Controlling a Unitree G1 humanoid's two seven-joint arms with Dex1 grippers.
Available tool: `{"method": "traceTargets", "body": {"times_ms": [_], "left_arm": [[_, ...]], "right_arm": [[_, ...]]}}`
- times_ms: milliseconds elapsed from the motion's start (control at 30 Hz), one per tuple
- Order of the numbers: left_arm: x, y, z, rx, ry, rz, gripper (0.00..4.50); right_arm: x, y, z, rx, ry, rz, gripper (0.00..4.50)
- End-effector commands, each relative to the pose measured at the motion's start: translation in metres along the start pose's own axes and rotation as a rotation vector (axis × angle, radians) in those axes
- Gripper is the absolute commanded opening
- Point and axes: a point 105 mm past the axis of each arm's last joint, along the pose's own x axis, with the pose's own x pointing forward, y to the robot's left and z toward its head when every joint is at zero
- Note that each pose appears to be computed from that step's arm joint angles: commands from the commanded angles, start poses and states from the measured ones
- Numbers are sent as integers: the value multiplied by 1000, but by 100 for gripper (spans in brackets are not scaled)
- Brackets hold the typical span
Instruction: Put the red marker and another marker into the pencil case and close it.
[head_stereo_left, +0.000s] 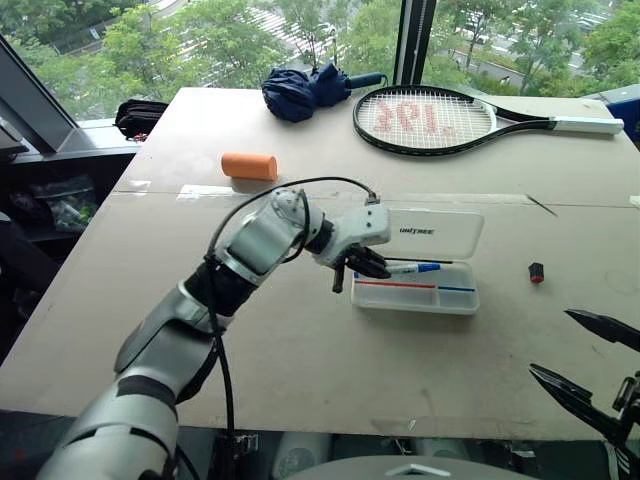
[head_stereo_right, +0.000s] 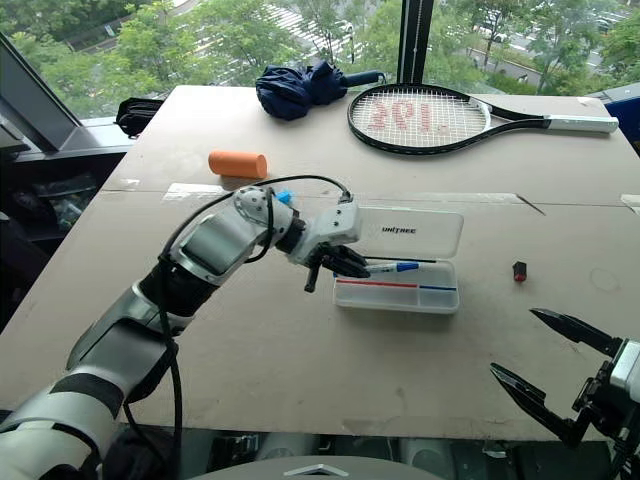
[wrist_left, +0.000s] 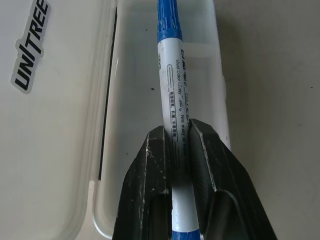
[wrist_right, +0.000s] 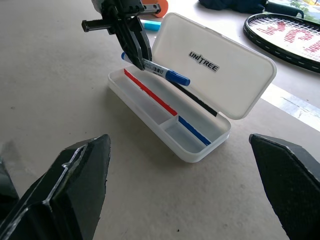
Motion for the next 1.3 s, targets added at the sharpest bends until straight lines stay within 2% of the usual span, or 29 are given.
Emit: {"method": "traceTargets", "body": {"times_ms": [33,167,333,433,567,633,767,933,967,1033,1200,1300], "left_arm": [[6,12,12,94,36,33,1],[15,18,13,123,61,33,1],[13,17,24,115,12,27,236],[-7,12,33,48,-81,13,378],[-60,-6,28,-96,-251,-21,378],[-88,-3,11,-224,-303,94,378],[-134,14,-44,-379,-263,413,378],[-173,26,-106,-437,-149,621,378],[-179,30,-115,-420,-126,643,419],[-187,43,-128,-395,-85,704,446],[-182,70,-140,-343,-3,728,446],[-158,76,-149,-337,69,675,446]], "right_arm": [[-2,2,8,-34,-14,-7,450],[-2,3,9,-33,-13,-14,450],[-2,5,9,-29,-9,-16,450],[-2,5,10,-28,-9,-13,450],[0,3,11,-34,-15,0,450],[3,2,13,-37,-27,11,450],[12,1,13,-32,-56,35,450],[24,-1,13,-26,-85,68,450],[26,-1,13,-28,-89,74,450],[27,-2,14,-30,-92,79,450],[26,-1,14,-35,-90,79,450],[24,3,14,-31,-86,67,450]]}}
